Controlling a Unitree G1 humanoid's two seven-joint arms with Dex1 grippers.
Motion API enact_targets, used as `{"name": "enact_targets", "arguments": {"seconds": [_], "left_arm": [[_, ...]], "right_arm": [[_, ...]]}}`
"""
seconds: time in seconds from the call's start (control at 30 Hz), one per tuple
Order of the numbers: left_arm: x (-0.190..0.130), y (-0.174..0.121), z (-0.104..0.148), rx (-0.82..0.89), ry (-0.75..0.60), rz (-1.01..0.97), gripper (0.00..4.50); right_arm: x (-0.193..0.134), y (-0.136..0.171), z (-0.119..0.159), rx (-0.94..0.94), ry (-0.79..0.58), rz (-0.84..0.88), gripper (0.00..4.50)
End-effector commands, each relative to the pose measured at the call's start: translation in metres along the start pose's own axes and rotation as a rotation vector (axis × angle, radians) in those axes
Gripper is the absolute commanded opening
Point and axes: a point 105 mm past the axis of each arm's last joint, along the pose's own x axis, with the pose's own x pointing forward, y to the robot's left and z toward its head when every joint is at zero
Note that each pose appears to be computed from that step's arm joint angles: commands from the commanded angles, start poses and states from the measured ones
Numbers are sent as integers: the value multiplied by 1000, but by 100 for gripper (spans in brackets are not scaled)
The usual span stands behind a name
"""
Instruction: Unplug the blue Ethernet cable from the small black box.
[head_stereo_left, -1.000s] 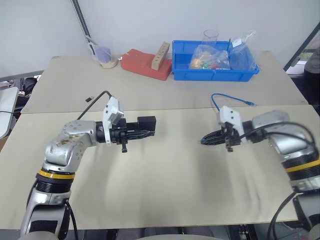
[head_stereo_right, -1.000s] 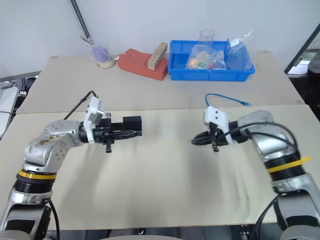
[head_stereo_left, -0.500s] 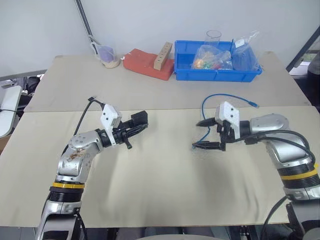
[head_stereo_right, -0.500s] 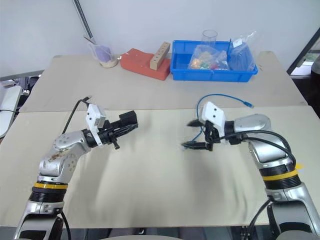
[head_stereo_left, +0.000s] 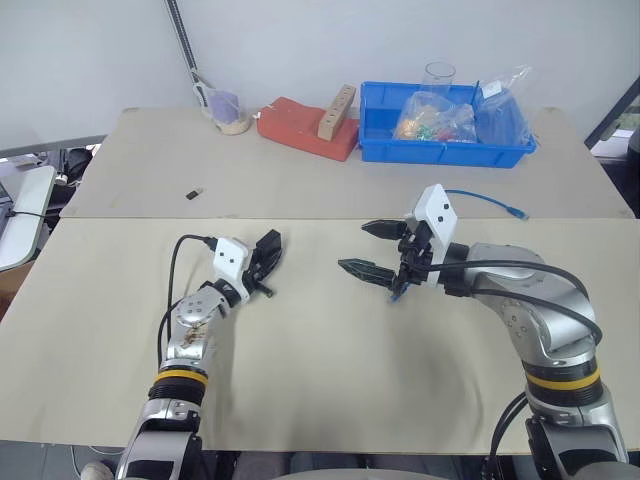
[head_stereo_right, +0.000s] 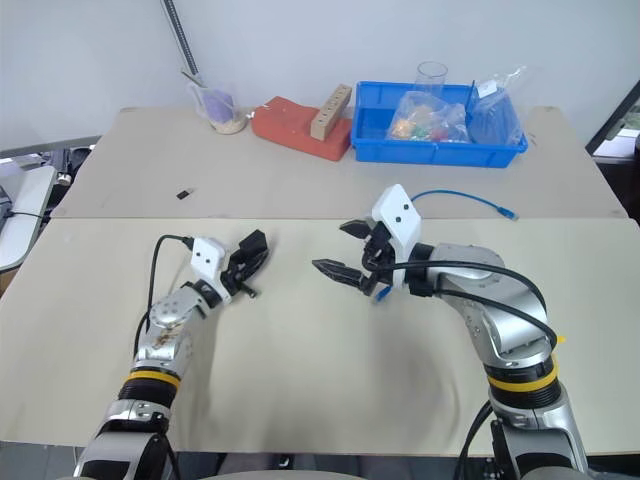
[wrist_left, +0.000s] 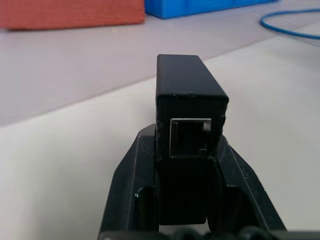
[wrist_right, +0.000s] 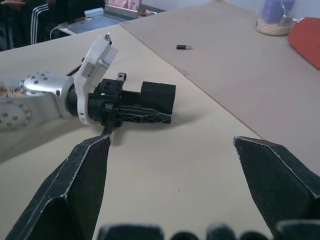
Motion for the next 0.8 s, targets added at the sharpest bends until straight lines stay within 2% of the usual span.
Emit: {"name": "enact_targets", "arguments": {"seconds": [0.03, 0.07, 0.13, 0.17, 0.3, 0.53, 0.7, 0.8], "left_arm": [[0, 1, -5, -4, 2, 16, 112], [-1, 2, -6, -15, 4, 18, 164], [-4, 3, -7, -25, 6, 18, 233], [-6, 3, -7, -25, 8, 17, 285], [-21, 7, -4, -23, 22, 13, 449], [-65, 9, 22, -20, 116, -77, 449], [-111, 10, 71, 92, 255, -204, 449], [-118, 18, 98, 153, 260, -184, 449]], "right_arm": [[-5, 1, 12, -30, -28, -6, 437], [-5, 1, 12, -28, -26, -9, 438], [-5, -1, 12, -25, -25, -14, 438], [-5, -2, 12, -25, -25, -15, 438], [-7, -4, 9, -22, -15, -17, 438], [-27, -8, -4, -38, 42, -3, 438], [-60, -17, -14, -114, 101, 7, 438], [-71, -19, -19, -112, 121, 10, 438]]}}
